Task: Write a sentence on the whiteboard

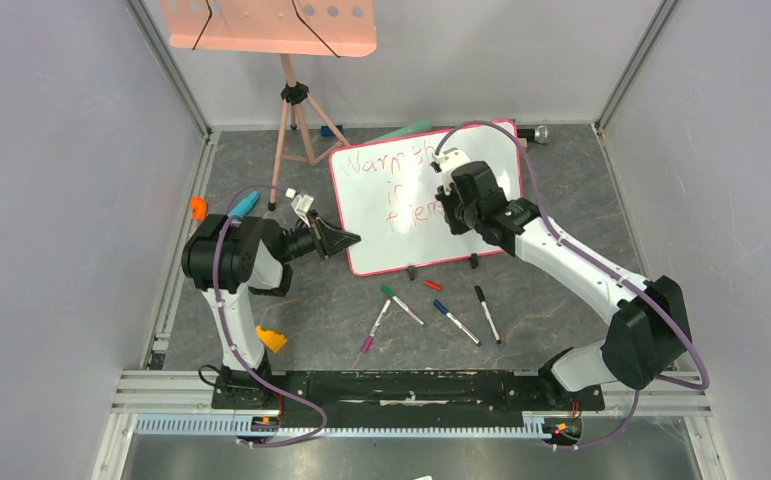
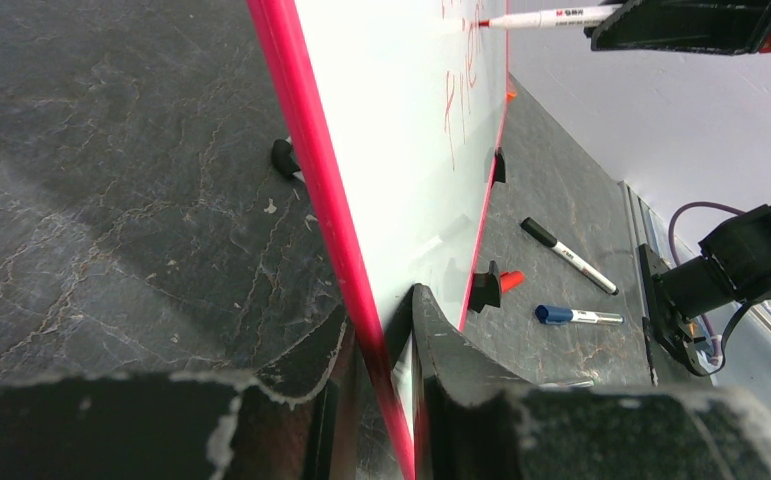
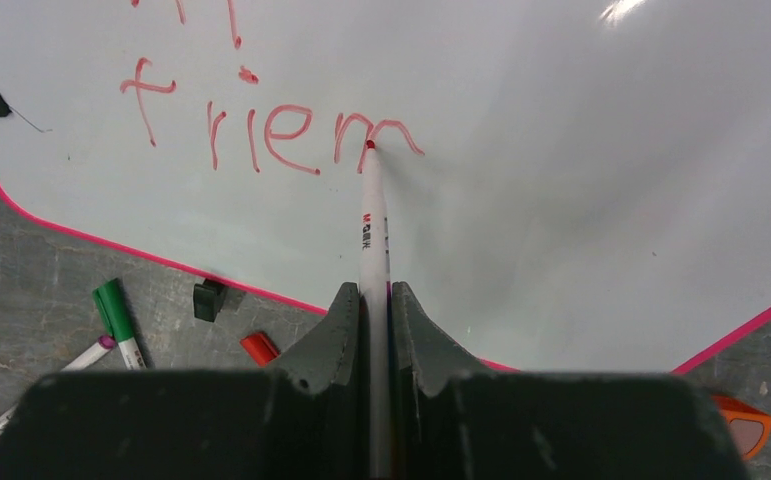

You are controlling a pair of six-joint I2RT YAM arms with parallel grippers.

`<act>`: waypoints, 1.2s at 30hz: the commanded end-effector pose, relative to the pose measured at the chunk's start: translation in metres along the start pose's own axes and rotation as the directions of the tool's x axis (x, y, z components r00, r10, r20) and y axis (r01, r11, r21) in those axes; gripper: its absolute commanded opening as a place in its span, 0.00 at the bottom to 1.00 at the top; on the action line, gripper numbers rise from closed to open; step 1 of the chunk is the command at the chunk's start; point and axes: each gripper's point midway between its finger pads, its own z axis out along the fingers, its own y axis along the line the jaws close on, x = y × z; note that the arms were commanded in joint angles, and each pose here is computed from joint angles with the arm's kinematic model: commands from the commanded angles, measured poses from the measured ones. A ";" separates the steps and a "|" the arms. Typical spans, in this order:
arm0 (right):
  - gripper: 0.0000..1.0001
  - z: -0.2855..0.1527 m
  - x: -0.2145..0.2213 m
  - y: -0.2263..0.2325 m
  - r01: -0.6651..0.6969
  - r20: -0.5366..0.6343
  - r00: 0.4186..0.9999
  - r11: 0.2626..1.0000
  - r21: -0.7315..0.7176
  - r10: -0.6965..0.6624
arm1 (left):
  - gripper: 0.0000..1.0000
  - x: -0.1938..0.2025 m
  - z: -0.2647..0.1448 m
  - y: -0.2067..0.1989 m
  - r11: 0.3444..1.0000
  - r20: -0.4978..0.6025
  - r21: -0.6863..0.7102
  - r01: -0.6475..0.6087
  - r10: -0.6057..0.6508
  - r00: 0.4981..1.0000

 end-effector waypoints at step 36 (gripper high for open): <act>0.00 0.000 0.011 -0.019 -0.014 -0.036 0.999 0.998 0.064 0.017 | 0.07 -0.019 -0.002 0.032 0.982 0.078 -0.129 -0.138 0.149 0.986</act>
